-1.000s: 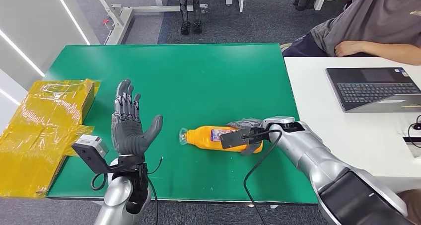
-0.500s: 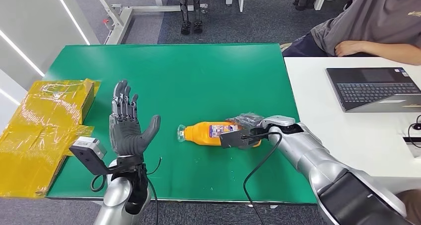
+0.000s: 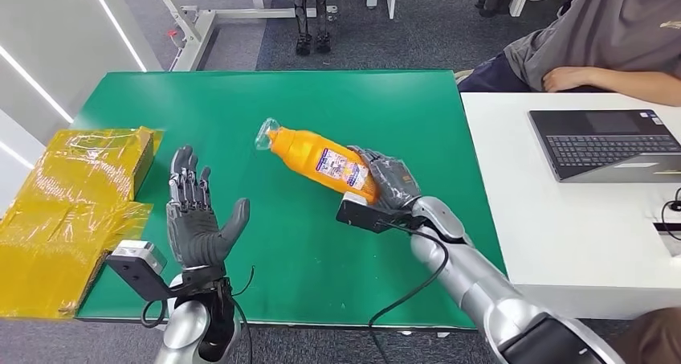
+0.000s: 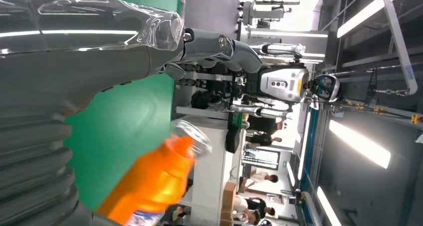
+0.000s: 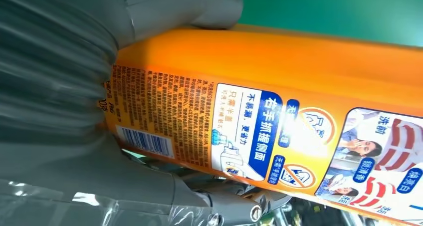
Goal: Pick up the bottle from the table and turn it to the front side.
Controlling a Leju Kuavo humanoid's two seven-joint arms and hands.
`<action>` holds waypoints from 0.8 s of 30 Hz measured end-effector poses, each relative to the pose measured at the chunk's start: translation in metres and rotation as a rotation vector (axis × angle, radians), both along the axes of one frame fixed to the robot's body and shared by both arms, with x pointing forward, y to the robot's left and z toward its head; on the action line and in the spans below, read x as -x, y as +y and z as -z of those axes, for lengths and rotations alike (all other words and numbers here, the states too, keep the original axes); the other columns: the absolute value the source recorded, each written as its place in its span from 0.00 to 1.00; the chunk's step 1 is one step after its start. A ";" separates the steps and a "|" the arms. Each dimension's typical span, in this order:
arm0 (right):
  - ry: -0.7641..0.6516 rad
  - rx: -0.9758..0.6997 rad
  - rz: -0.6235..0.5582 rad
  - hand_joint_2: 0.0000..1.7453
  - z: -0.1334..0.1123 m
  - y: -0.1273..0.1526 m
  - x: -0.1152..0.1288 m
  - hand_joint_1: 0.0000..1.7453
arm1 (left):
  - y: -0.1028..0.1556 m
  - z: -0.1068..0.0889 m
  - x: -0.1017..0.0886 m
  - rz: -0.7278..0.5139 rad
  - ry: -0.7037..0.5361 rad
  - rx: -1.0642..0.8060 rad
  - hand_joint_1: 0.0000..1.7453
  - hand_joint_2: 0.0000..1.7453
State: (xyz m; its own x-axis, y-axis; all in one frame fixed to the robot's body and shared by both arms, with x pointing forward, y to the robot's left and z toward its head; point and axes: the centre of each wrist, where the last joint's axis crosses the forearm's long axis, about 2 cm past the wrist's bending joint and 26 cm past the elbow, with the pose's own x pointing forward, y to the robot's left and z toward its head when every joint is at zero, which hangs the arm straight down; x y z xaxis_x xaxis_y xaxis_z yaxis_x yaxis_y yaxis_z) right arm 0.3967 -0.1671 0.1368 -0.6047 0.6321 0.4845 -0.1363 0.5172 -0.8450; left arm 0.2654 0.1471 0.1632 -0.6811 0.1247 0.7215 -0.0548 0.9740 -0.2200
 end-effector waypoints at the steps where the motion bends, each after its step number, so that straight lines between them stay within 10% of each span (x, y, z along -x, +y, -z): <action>1: -0.007 -0.056 0.011 1.00 0.003 0.004 0.007 1.00 | 0.000 0.000 0.000 0.002 0.000 0.000 0.00 1.00; 11: -0.038 -0.481 0.154 1.00 0.018 0.018 0.074 1.00 | -0.005 -0.024 -0.013 0.200 -0.045 -0.068 0.00 1.00; 24: -0.232 -0.517 0.095 1.00 -0.002 0.021 0.098 1.00 | -0.025 -0.051 -0.024 0.436 -0.101 -0.063 0.00 1.00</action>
